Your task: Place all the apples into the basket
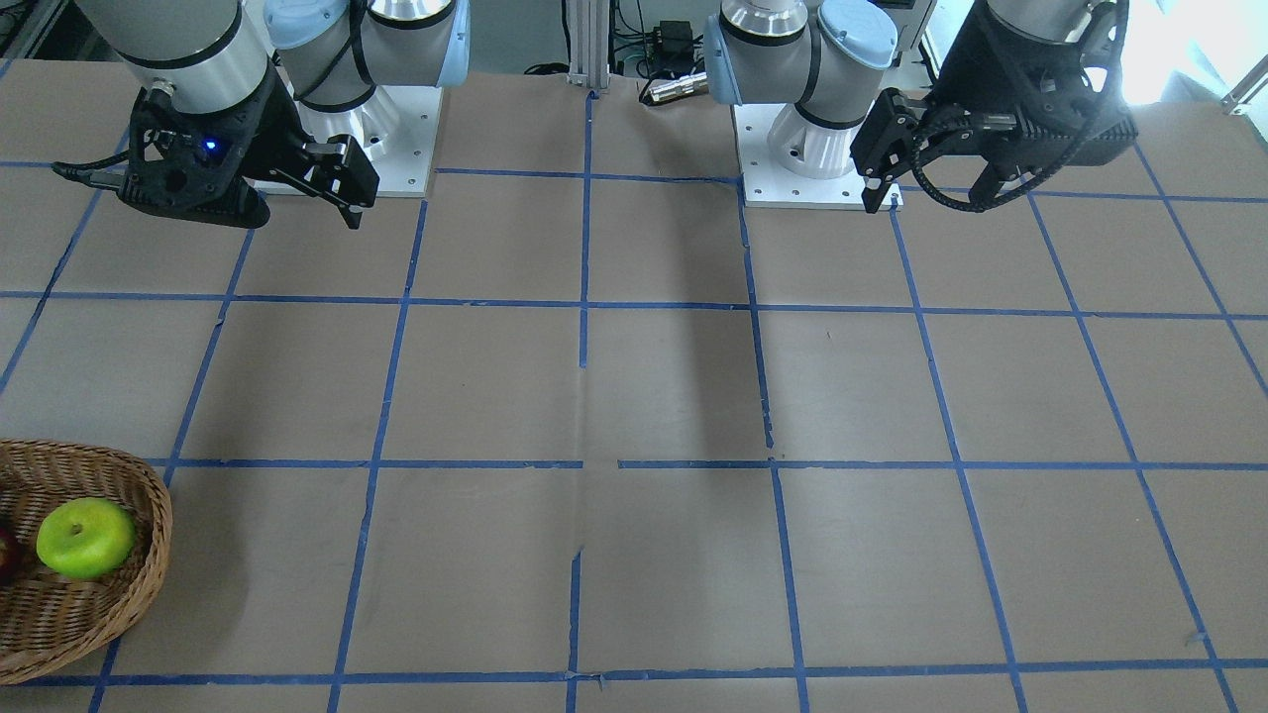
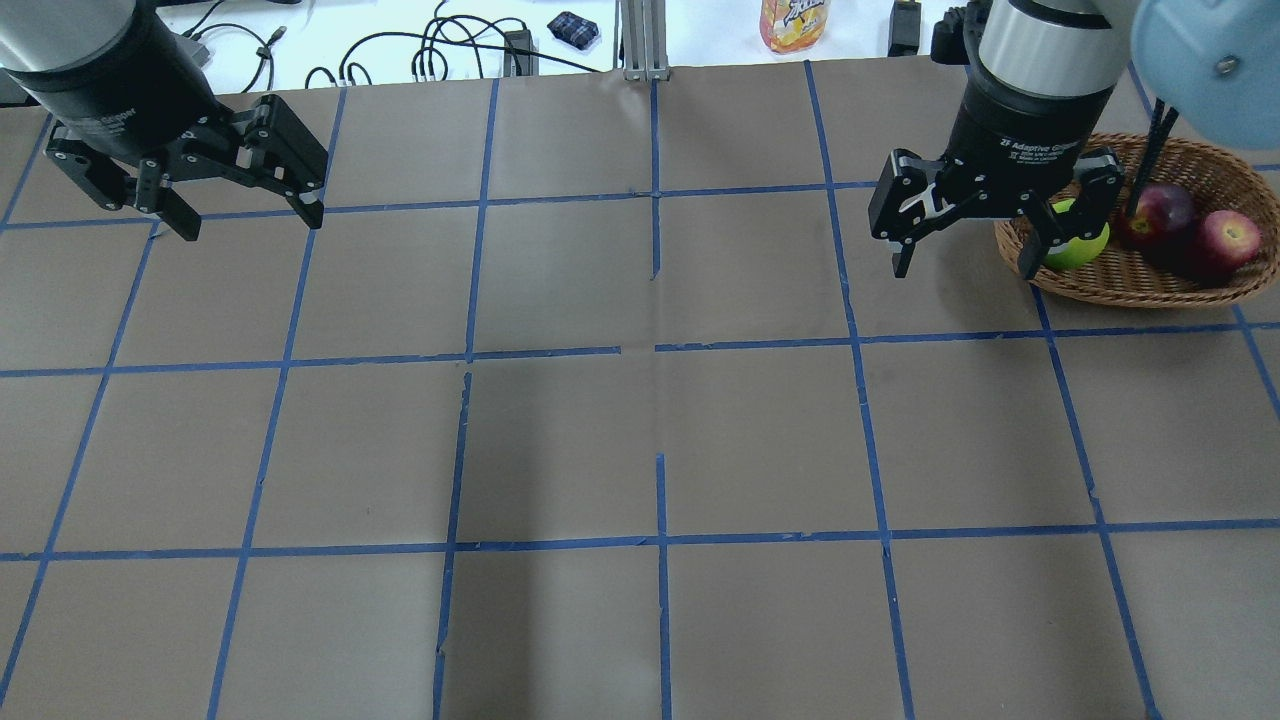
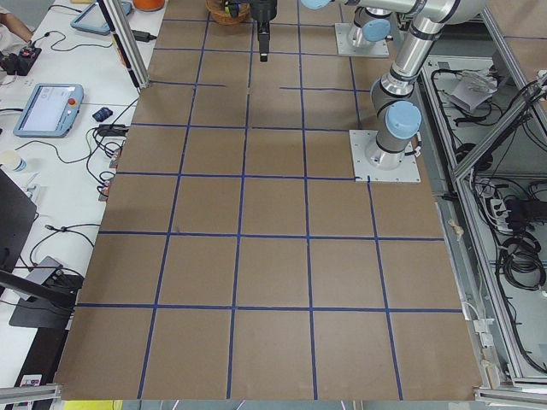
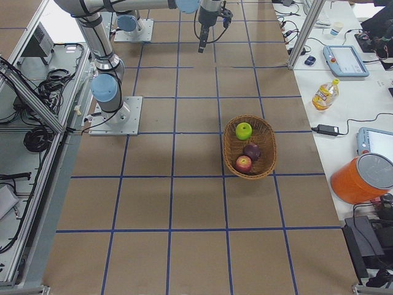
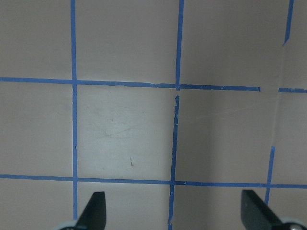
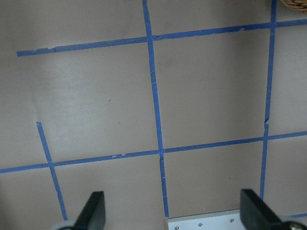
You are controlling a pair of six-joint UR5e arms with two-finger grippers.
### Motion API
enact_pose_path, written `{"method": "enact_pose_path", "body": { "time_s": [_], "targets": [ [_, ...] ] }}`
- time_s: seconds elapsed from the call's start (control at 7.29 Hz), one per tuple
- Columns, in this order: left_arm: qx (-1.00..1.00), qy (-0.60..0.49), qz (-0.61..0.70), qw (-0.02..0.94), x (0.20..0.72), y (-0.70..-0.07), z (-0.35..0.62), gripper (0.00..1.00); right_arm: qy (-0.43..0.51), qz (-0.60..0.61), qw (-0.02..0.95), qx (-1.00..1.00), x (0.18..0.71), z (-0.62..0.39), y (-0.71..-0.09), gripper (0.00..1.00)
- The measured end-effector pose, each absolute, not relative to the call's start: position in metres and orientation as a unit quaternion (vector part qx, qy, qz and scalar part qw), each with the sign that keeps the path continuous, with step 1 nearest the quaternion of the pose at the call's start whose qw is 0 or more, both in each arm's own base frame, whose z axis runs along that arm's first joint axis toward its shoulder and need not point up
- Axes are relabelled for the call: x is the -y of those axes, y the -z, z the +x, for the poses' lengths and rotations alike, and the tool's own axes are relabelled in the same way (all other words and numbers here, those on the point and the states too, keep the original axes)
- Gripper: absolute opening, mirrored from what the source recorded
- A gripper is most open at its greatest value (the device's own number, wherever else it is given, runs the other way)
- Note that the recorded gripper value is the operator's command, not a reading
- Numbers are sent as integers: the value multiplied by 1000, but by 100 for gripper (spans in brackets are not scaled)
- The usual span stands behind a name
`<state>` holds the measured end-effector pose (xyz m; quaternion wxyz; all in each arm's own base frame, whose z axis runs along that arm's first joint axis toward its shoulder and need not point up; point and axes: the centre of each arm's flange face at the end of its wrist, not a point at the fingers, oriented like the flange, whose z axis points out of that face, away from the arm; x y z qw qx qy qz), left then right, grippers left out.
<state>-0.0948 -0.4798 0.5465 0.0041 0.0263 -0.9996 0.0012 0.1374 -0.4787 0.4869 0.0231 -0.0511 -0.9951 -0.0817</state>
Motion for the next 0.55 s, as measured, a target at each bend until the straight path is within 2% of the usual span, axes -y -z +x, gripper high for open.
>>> {"method": "enact_pose_path", "body": {
  "time_s": [0.55],
  "targets": [
    [1000,-7,28,3,482,-552,-93,100,85,-55,18,995,480,118,-480,100]
  ]
}}
